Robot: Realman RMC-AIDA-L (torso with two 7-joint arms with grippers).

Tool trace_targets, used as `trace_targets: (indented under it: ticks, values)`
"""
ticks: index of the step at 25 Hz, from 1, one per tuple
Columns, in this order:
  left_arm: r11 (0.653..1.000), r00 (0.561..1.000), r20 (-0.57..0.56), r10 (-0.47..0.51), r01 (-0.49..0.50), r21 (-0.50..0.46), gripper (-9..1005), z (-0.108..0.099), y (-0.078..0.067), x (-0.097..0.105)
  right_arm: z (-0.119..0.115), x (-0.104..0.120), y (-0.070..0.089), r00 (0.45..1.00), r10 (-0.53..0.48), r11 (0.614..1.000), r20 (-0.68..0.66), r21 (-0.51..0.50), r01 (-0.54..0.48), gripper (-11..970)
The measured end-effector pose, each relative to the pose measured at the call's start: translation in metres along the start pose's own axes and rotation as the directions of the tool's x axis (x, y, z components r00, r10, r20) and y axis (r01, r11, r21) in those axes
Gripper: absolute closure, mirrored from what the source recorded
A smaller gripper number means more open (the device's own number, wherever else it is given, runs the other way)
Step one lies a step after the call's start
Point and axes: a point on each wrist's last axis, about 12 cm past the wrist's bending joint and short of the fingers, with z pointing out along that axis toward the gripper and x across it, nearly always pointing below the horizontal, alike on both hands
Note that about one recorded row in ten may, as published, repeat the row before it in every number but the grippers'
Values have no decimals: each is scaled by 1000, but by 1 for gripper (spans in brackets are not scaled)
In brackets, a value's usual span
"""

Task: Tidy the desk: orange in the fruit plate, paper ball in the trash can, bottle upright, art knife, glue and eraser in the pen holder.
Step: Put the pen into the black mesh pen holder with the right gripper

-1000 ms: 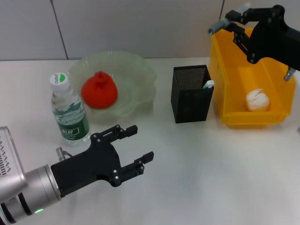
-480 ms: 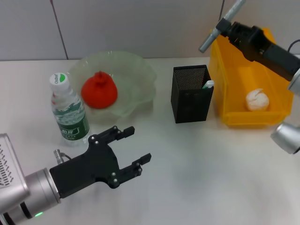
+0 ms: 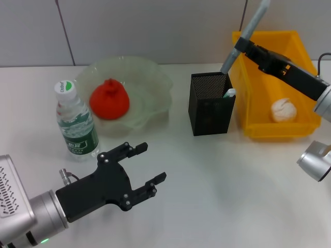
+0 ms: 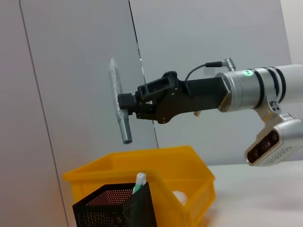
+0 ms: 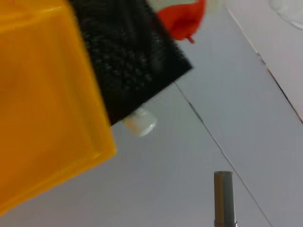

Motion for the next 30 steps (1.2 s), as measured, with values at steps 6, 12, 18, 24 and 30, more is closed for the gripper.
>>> trace_targets:
  ticks: [6,12,18,24,30]
  values:
    - [1000,1000,2,-11,11,-7,303,-2,-2,1,5,-4,0,995,-94,995,32,-10,95,828]
    - [1000,1000,0,-26,26,-12,303,-4,-4,3,7,-17,1,981,-177,984,82,-14,178,828]
    - [999,999,-3,-32,32,-14,303,-6,-6,4,6,-15,-1,967,-245,969,68,0,246,829]
    - [999,999,1,-32,32,-12,303,-6,-6,4,7,-14,1,958,-280,960,59,-11,281,829]
    - [999,999,18,-34,34,-4,303,-7,-8,2,15,-10,4,945,-321,945,55,-52,324,829]
